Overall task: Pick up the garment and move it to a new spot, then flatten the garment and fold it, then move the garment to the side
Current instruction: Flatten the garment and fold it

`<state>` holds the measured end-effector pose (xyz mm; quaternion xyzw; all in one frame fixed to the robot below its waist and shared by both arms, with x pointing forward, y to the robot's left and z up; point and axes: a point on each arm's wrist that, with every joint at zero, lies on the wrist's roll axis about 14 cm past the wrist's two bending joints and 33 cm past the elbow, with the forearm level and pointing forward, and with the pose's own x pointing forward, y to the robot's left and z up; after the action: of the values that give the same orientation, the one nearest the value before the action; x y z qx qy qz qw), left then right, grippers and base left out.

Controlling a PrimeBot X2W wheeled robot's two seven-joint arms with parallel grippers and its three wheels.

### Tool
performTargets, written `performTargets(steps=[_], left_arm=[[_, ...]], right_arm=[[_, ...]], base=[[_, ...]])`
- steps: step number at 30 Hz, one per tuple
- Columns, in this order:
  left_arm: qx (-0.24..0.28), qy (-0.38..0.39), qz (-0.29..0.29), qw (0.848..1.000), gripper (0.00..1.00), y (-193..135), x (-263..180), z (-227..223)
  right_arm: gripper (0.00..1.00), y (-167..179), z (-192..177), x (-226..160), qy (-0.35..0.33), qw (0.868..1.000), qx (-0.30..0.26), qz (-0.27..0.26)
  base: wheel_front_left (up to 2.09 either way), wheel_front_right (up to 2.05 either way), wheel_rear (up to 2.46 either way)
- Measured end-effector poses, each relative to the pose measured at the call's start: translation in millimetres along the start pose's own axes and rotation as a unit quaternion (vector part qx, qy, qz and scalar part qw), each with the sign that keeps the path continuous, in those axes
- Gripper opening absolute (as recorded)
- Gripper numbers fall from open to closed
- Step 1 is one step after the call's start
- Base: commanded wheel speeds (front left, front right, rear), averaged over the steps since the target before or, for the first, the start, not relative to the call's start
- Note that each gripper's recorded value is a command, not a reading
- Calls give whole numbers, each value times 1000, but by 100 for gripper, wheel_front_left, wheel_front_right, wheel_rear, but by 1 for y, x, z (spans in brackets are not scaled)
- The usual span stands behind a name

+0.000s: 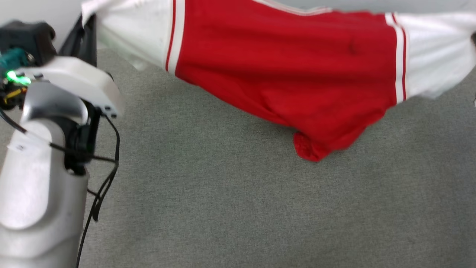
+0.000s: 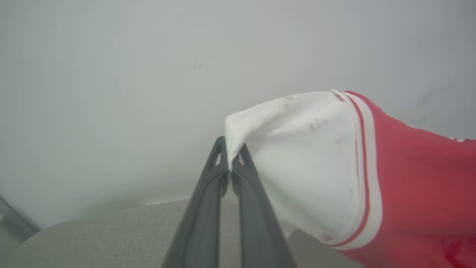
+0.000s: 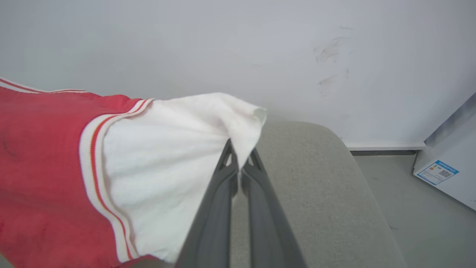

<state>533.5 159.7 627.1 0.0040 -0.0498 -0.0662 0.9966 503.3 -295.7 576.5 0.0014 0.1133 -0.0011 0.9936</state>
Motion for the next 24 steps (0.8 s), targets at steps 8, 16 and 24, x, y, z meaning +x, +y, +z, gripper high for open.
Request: performTargets(steps=[8, 16, 24], left_arm=[[9, -64, 19, 998, 0, 19, 50, 52], [34, -120, 19, 992, 0, 27, 103, 93], [63, -188, 35, 980, 0, 41, 145, 123]], right_arm=[[0, 7, 84, 28, -109, 994, -21, 1], [0, 7, 156, 62, -196, 980, -45, -5], [0, 11, 202, 96, -266, 961, -72, -3]], base=[[0, 0, 0], [0, 0, 0], [0, 0, 0]])
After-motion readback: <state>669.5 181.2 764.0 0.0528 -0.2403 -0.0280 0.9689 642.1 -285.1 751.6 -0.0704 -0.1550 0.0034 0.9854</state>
